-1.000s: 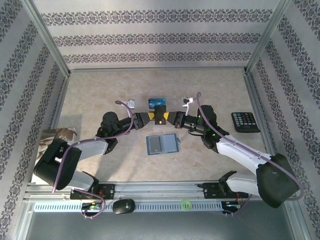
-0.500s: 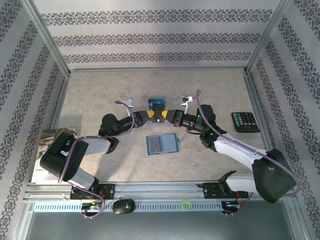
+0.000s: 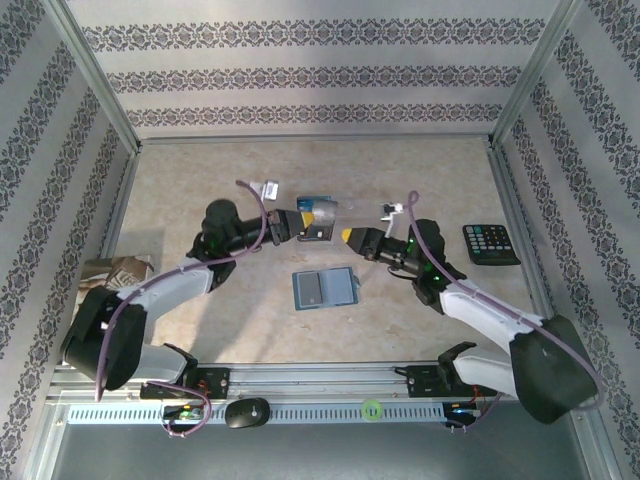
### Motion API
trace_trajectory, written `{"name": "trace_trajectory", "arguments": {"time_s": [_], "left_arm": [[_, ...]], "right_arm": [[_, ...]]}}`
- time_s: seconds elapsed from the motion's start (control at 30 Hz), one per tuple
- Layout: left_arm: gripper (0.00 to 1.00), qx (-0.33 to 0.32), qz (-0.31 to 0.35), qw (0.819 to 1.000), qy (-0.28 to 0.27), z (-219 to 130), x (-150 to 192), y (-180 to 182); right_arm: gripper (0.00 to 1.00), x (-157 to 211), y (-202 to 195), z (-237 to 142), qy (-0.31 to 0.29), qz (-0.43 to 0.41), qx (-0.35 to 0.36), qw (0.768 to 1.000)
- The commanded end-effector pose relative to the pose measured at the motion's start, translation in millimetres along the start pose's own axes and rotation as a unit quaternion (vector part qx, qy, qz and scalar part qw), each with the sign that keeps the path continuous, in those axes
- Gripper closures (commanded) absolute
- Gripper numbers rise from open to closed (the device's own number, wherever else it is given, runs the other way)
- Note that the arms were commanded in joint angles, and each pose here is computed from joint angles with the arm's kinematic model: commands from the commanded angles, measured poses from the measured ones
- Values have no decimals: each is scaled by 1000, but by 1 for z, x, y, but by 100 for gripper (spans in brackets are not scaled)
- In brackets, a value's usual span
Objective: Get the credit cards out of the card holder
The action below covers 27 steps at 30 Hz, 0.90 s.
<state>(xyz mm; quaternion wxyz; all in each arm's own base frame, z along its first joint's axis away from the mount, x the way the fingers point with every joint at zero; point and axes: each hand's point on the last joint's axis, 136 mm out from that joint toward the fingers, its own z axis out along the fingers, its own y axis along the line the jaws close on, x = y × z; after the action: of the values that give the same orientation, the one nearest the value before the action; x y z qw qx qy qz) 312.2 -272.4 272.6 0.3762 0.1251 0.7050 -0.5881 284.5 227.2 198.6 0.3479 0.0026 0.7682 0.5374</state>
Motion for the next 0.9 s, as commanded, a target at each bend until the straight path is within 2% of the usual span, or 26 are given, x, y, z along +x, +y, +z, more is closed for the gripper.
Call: {"name": "trace_trajectory", "arguments": {"time_s": [0.0,0.1,0.17,0.33,0.43,0.53,0.67,0.73,0.8,0.87], "left_arm": [[100,-85,92,985,122,-9,24,13],[100,-142,193,951,194,-15,22,26],[100,-163,258,926,220,-16,17,35],[100,-124,388,871,273,-10,8,30],[100,-120,455,830,299,-7,2,36],[100,-124,488,793,344,-5,5,54],[100,-106,497,754,416,-3,21,71],[100,-99,511,726,450,-1,33,80],[100,-91,522,708,467,2,42,85],[100,-86,525,703,472,6,47,91]], "right_arm": [[73,1,-17,-14,-8,2,22,1000],[76,4,-30,-18,-16,15,38,999],[76,6,-35,-19,-15,16,43,999],[77,10,-39,-20,-5,19,43,999],[77,10,-44,-20,-7,23,49,998],[78,11,-48,-18,-4,29,54,998],[78,11,-50,-15,1,33,56,998],[78,10,-53,-15,0,38,61,997],[79,10,-55,-14,1,40,63,997],[79,9,-55,-13,1,42,63,997]]}}
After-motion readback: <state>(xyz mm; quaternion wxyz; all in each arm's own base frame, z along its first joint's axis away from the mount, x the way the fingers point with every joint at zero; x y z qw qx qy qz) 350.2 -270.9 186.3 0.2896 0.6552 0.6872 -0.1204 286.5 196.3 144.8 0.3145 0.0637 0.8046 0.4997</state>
